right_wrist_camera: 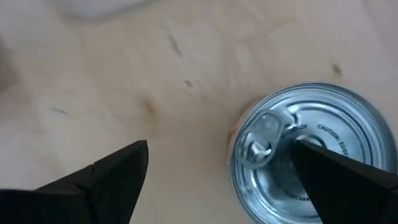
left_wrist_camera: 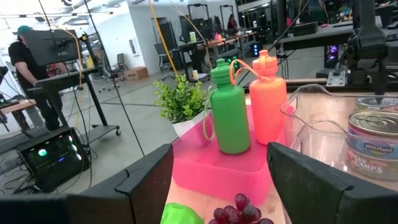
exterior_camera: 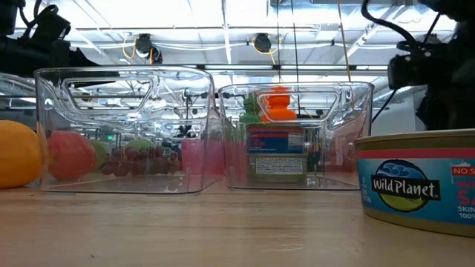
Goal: Pick & Place Food Item
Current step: Put the green tuna can into the right transparent bin
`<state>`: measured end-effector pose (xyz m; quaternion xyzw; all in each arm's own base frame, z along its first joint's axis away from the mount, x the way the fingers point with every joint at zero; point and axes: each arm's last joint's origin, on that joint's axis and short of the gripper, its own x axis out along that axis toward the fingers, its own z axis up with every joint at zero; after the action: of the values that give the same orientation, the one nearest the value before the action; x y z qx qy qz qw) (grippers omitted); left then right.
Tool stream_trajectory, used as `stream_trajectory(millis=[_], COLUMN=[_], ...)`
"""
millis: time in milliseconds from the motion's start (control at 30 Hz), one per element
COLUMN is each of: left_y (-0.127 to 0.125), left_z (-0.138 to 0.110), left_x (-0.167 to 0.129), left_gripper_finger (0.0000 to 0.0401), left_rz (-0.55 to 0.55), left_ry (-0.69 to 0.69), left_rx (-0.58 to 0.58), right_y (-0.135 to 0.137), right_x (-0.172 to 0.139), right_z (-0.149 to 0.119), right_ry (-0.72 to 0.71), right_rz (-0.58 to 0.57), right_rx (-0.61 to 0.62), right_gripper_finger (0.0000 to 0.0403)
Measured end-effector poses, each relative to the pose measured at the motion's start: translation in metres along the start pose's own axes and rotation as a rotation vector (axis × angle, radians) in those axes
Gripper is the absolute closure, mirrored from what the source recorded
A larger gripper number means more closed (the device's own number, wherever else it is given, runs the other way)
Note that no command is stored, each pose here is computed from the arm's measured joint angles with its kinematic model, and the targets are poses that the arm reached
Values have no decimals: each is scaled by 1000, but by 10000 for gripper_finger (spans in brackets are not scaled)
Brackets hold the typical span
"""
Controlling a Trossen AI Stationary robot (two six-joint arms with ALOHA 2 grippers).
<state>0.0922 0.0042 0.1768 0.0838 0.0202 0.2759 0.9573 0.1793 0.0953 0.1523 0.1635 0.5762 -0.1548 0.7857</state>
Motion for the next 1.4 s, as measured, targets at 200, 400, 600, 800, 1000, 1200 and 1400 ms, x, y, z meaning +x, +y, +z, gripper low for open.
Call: stream_trajectory(millis=[200, 400, 600, 800, 1000, 1200, 1400], left_y=[0, 0, 0, 0, 0, 0, 0], left_z=[0, 0, 0, 0, 0, 0, 0], left_x=[0, 0, 0, 0, 0, 0, 0], left_gripper_finger=[128, 128, 128, 128, 128, 128, 128], left_rz=[1, 0, 1, 0, 0, 0, 1], left_ry=[0, 0, 0, 0, 0, 0, 0], left_rx=[0, 0, 0, 0, 0, 0, 0], right_y=[-6, -22, -34, -38, -41, -41, -42], right_x=[10, 25, 31, 31, 37, 45, 53], right_z=[-10, -22, -27, -27, -28, -29, -29], right_ry=[59, -13, -84, -134, -143, -164, -207], right_rz=[14, -84, -209, -283, -370, -435, -507], right_rx=[-14, -23, -92, -115, -114, -95, -86], right_gripper_finger=[23, 23, 27, 72, 164, 257, 325])
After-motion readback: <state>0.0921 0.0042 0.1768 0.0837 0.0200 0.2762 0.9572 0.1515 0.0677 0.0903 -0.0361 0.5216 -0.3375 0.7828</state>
